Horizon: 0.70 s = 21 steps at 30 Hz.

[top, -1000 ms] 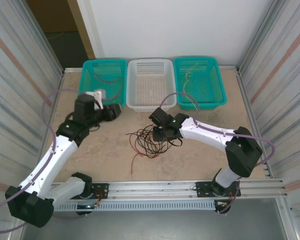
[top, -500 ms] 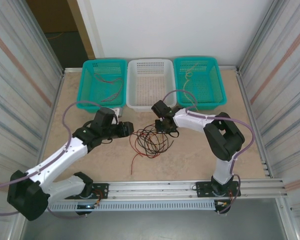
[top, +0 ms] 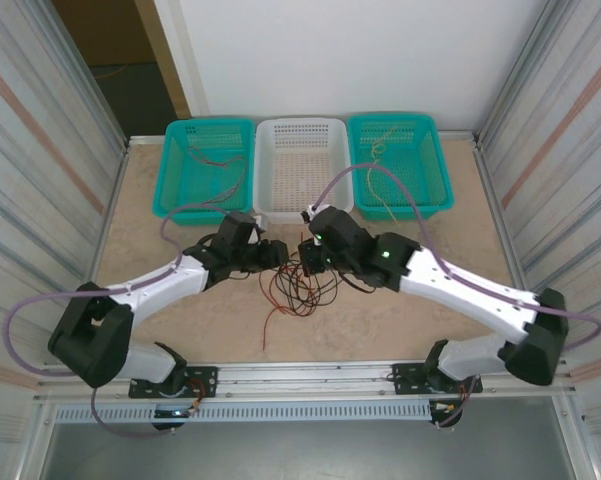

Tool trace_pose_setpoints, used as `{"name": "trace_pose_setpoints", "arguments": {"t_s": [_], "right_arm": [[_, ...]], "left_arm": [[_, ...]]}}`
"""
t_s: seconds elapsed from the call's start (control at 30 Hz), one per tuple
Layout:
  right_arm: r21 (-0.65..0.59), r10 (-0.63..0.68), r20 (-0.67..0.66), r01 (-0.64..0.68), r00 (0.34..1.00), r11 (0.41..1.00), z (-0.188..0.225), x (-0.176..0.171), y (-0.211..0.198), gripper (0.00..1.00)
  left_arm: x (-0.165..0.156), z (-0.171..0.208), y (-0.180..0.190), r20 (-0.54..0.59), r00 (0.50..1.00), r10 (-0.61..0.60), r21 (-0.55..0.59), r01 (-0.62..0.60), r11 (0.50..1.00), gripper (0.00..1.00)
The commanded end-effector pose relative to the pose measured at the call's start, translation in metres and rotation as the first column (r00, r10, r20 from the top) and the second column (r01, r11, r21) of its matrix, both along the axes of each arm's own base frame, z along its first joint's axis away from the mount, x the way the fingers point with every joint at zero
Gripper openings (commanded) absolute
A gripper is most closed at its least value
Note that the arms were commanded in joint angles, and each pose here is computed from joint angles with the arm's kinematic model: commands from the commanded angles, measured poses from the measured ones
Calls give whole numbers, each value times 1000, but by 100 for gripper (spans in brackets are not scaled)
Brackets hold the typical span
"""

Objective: Untangle the cables

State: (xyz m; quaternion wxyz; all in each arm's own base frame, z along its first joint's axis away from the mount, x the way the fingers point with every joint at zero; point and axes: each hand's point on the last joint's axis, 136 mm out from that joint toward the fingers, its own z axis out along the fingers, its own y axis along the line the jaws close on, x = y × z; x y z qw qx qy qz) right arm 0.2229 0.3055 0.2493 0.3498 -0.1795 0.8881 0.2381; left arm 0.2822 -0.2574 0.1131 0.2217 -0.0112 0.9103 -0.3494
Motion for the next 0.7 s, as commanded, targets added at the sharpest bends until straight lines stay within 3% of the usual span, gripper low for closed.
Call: {"name": "trace_pose_setpoints", "arguments": {"t_s": [0.0,0.13,0.3,0.53,0.67], "right_arm": [[47,-27,132,20,991,999,54,-1,-17,0],[176,-42,283,-9,958,984,126,-6,-30,0],[218,-94,433,-3,896,976,190,-5,-52,0],[257,-117,539,-31,834,966,242,-9,-69,0],[261,-138,551,-13,823,965,248,-5,-77,0]], "left_arm": [[12,37,-27,80,996,-28,-123,38,992,41],[6,32,-32,68,997,-46,-110,54,992,41],[-1,37,-20,84,996,-31,-79,38,996,41],[-1,86,8,227,974,-12,2,12,1000,57],[-8,137,6,356,932,-66,-62,94,994,64]]}}
